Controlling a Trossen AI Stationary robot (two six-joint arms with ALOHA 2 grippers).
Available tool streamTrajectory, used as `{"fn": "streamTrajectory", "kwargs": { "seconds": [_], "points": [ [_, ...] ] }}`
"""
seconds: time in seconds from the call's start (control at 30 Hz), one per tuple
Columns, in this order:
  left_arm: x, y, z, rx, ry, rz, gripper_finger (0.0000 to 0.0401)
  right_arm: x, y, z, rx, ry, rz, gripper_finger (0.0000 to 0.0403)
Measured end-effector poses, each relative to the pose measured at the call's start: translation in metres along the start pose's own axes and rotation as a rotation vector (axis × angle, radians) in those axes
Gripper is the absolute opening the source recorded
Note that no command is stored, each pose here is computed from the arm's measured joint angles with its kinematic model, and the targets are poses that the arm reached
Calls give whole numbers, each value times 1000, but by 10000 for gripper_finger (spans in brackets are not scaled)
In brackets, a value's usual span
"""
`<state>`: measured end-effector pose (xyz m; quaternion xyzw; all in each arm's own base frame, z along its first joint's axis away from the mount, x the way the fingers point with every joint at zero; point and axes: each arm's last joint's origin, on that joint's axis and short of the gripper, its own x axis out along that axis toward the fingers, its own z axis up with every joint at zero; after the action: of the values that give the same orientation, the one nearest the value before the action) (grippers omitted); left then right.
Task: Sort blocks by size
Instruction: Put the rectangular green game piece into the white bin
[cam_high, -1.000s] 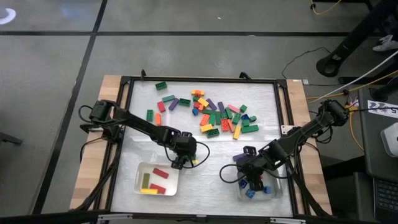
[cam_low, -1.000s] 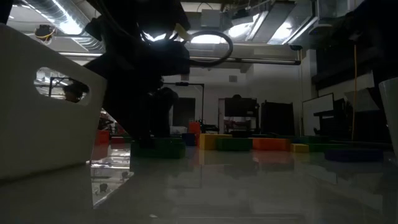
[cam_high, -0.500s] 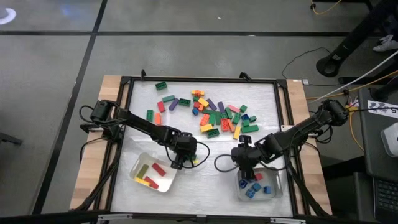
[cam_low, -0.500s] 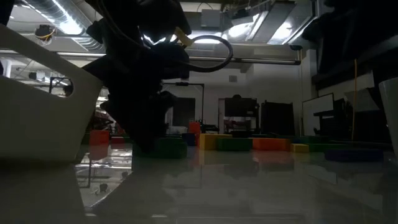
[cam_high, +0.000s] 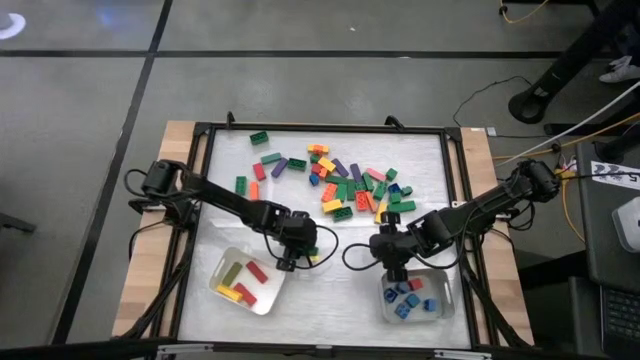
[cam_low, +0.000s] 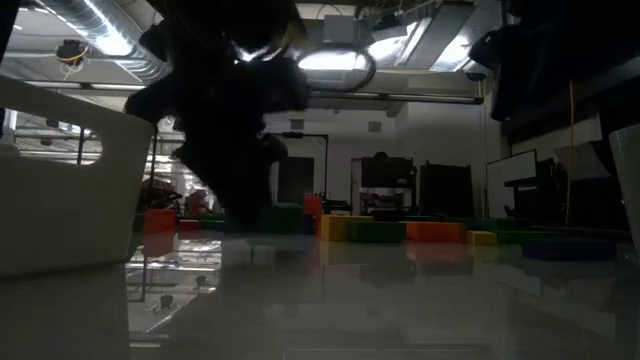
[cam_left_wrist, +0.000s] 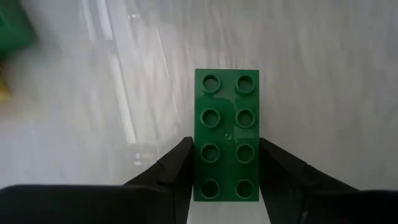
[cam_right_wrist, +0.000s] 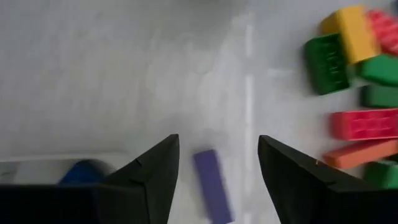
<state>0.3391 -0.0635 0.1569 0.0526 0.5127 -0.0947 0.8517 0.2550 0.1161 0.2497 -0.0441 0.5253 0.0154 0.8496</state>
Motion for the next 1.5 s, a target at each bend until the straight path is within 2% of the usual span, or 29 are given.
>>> {"fn": "streamTrajectory", "kwargs": {
  "seconds": [0.23, 0.43, 0.57, 0.83, 0.97, 1.13, 1.33, 1.5],
  "points": [
    [-26, 0, 27, 9, -93, 0, 133, 1, -9, 3, -110, -29, -113, 218],
    [-73, -4, 42, -5, -113, -8, 137, 17, -37, 15, -114, -84, -155, 218],
    [-103, -16, 35, -58, -70, -31, 138, 34, -58, 21, -147, -95, -134, 218],
    [-140, -55, 1, -308, 157, -93, 138, 75, -91, 31, -199, -70, -141, 218],
    [-143, -81, -11, -425, 250, -88, 139, 91, -106, 30, -181, -30, -161, 218],
    [-133, -107, -31, -506, 323, -58, 139, 106, -122, 25, -156, 31, -174, 218],
    [-115, -116, -56, -600, 365, 36, 139, 118, -132, 20, -151, 64, -125, 218],
    [-99, -116, -66, -614, 336, 26, 153, 119, -131, 20, -159, 60, -99, 218]
  ]
}}
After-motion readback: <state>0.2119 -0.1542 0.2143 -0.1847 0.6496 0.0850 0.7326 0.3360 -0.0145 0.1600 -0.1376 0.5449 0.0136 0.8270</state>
